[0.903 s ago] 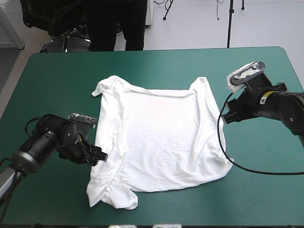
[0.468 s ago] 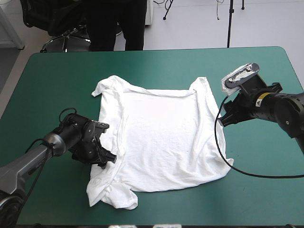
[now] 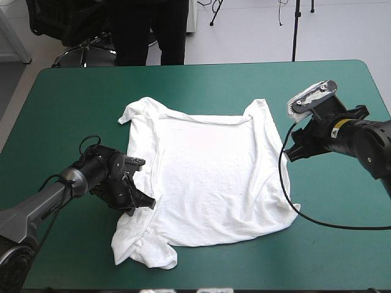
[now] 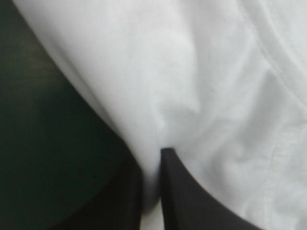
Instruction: Fold the cloth
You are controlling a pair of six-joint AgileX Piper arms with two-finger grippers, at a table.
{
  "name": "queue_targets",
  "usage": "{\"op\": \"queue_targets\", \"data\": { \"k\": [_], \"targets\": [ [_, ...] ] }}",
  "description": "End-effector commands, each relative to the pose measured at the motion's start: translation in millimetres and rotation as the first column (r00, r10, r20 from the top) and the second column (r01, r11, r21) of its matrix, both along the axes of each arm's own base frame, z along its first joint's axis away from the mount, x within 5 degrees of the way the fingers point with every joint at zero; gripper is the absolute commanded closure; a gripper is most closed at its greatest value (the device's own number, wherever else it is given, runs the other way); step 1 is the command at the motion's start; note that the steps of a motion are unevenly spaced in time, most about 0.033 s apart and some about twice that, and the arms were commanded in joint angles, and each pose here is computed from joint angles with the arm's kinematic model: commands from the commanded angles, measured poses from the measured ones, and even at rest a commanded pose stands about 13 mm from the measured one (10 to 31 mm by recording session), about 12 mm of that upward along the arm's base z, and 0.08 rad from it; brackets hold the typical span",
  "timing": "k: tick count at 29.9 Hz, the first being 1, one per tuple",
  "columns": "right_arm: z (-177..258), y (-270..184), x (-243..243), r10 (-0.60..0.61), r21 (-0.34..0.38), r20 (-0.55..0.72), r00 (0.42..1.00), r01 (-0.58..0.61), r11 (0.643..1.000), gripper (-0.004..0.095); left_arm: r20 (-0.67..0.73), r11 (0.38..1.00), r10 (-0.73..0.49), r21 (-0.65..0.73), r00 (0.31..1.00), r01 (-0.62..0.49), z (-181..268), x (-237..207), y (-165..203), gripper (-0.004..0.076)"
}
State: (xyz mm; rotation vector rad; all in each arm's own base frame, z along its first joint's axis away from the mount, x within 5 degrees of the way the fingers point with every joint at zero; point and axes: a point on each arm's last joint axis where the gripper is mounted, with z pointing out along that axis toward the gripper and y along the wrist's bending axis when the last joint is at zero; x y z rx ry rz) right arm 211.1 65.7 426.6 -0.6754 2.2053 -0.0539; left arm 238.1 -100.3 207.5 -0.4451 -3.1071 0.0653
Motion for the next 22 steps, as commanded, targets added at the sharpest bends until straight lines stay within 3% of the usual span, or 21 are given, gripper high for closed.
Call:
{"op": "queue_targets", "data": {
  "k": [1,6,15,22],
  "targets": [
    [16.7,-2.2,-5.0,-0.001,0.018,0.104,0.995,-0.001,1.000,0.0327,0.046,1.000,-0.014,0.009,0.999,0.013,3.9,3.6,0.5,0.0731],
    [17.0,-2.3,-4.8,-0.004,0.021,0.107,0.994,0.002,1.000,0.0327,0.100,0.995,-0.021,0.097,0.995,0.012,9.2,7.5,11.8,0.0733],
    [17.0,-2.3,-4.8,-0.017,0.036,0.103,0.994,0.014,0.999,0.0327,0.271,0.971,0.158,0.133,0.950,-0.199,50.8,38.2,80.6,0.0733],
    [17.9,-1.4,-4.3,-0.015,0.048,0.113,0.993,0.009,0.999,0.0329,0.449,0.921,0.258,0.153,0.856,-0.358,94.1,63.0,136.8,0.0733]
  ]
}}
